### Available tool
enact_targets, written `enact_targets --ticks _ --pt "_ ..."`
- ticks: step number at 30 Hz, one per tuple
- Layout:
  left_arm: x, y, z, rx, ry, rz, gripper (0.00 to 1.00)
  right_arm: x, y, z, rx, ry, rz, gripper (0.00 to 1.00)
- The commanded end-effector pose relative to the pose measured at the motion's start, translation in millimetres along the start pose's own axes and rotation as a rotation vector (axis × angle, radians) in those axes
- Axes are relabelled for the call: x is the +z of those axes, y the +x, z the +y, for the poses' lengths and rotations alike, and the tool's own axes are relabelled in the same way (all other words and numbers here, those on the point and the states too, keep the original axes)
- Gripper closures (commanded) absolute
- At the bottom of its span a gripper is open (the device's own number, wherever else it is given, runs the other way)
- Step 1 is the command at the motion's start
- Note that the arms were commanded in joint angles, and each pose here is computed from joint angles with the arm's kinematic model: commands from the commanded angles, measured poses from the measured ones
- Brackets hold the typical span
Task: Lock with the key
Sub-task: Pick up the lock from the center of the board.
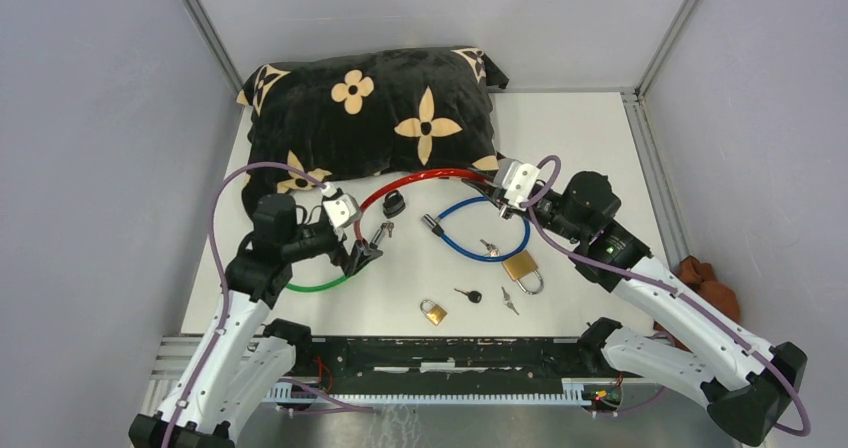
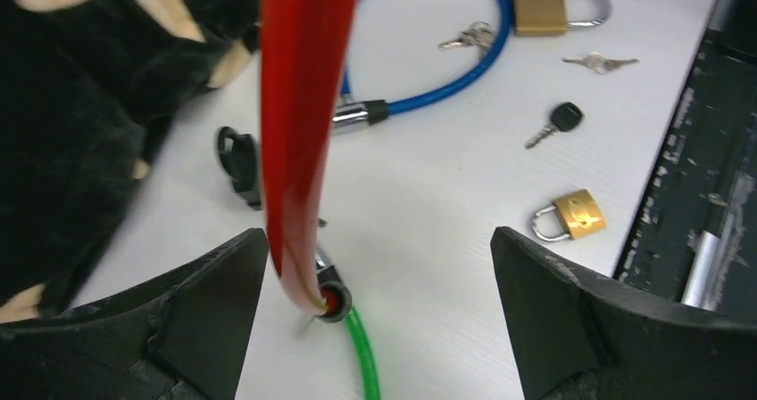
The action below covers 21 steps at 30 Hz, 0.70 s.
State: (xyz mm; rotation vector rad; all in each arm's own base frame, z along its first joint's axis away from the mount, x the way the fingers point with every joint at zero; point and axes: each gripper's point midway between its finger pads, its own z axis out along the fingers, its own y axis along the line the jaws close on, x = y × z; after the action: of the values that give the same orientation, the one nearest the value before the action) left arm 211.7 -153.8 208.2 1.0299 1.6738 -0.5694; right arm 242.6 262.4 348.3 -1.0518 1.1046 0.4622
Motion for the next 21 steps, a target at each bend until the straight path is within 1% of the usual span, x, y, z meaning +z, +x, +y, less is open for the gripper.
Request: enact_targets --ticks 1,4,6,9,10,12,14,15,17,18,20,21 --pt "10 -6 -33 -0.018 0.194 -0.113 0.00 -3 -58 -19 -0.051 0.036 -0.189 1.00" --pt "13 1 -18 0.005 0.125 -0.086 0.03 -6 -65 -25 -0.066 0.044 -0.201 1.00" --pt "13 5 -11 0.040 0.088 -0.061 0.07 -8 -68 -29 -0.085 0.046 -0.208 1.00" --pt "12 5 -8 0.041 0.068 -0.060 0.22 -6 -75 -25 -0.092 -0.004 -0.231 1.00" --pt "13 4 -10 0.035 0.081 -0.068 0.32 -4 -75 -23 -0.083 -0.020 -0.231 1.00" --pt "13 -2 -18 0.026 0.127 -0.099 0.57 0 -72 -22 -0.065 -0.036 -0.218 1.00" --pt "12 -10 -25 0.002 0.160 -0.136 0.84 4 -64 -18 -0.043 -0.056 -0.201 1.00" --pt "12 -12 -27 -0.020 0.166 -0.150 0.95 5 -59 -15 -0.031 -0.065 -0.190 1.00" --pt "12 -16 -24 -0.060 0.141 -0.161 0.98 7 -44 -9 -0.002 -0.085 -0.149 1.00" --pt "11 -18 -16 -0.077 0.088 -0.164 0.98 7 -35 -4 0.015 -0.097 -0.124 1.00" --pt "7 -21 16 -0.117 -0.110 -0.166 0.98 7 -18 11 0.051 -0.154 -0.086 0.88" --pt "2 -23 33 -0.112 -0.208 -0.167 0.98 7 -10 23 0.072 -0.200 -0.078 0.82"
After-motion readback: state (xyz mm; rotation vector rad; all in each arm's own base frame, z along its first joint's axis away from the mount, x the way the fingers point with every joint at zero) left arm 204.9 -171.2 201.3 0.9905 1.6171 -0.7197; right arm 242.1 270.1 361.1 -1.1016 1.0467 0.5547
